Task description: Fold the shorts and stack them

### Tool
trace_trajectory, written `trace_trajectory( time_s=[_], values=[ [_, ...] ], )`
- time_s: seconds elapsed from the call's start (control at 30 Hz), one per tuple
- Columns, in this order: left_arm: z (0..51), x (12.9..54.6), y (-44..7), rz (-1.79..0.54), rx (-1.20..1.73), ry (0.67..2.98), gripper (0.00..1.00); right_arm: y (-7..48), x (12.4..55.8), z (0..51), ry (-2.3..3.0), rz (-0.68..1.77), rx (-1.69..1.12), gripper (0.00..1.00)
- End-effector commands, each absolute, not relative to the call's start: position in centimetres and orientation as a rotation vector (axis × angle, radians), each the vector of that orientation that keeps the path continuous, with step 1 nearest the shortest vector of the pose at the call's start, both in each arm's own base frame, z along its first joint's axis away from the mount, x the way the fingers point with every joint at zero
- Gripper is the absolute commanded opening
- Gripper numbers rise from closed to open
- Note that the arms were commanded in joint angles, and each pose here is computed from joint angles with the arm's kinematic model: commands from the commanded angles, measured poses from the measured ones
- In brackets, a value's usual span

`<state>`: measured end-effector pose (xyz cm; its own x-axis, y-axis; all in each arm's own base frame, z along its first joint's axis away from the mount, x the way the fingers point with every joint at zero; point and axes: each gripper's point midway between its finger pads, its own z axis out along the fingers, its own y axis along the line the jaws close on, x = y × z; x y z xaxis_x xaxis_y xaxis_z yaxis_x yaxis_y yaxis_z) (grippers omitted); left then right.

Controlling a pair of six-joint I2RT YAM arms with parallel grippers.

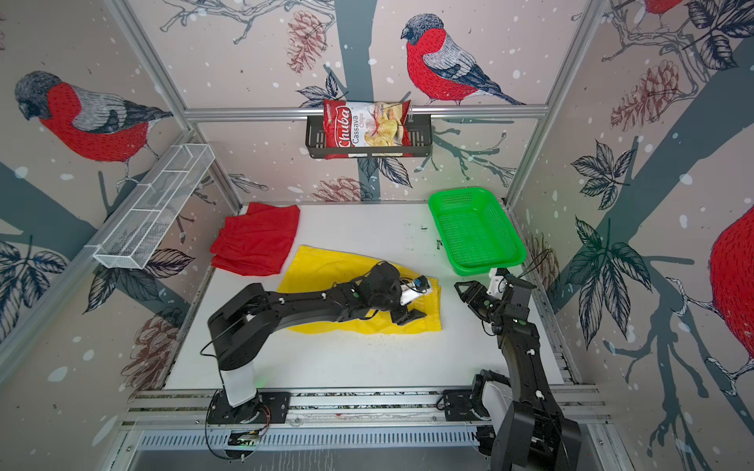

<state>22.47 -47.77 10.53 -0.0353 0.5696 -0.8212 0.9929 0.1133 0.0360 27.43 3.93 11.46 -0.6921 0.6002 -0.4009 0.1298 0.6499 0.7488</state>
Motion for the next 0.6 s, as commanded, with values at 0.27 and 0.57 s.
trace_trajectory(
  time_s=[0.27,0.57],
  values=[
    [4.1,21.7,-48.7,-0.566,1.730,1.667,0.71,4.1,26.3,9.2,2.273,0.935,0.594,0.65],
    [3.6,20.6,-48.8,-0.639,1.692,1.650,0.47,5.2,25.1,7.6,2.323,0.980,0.630,0.69]
  ],
)
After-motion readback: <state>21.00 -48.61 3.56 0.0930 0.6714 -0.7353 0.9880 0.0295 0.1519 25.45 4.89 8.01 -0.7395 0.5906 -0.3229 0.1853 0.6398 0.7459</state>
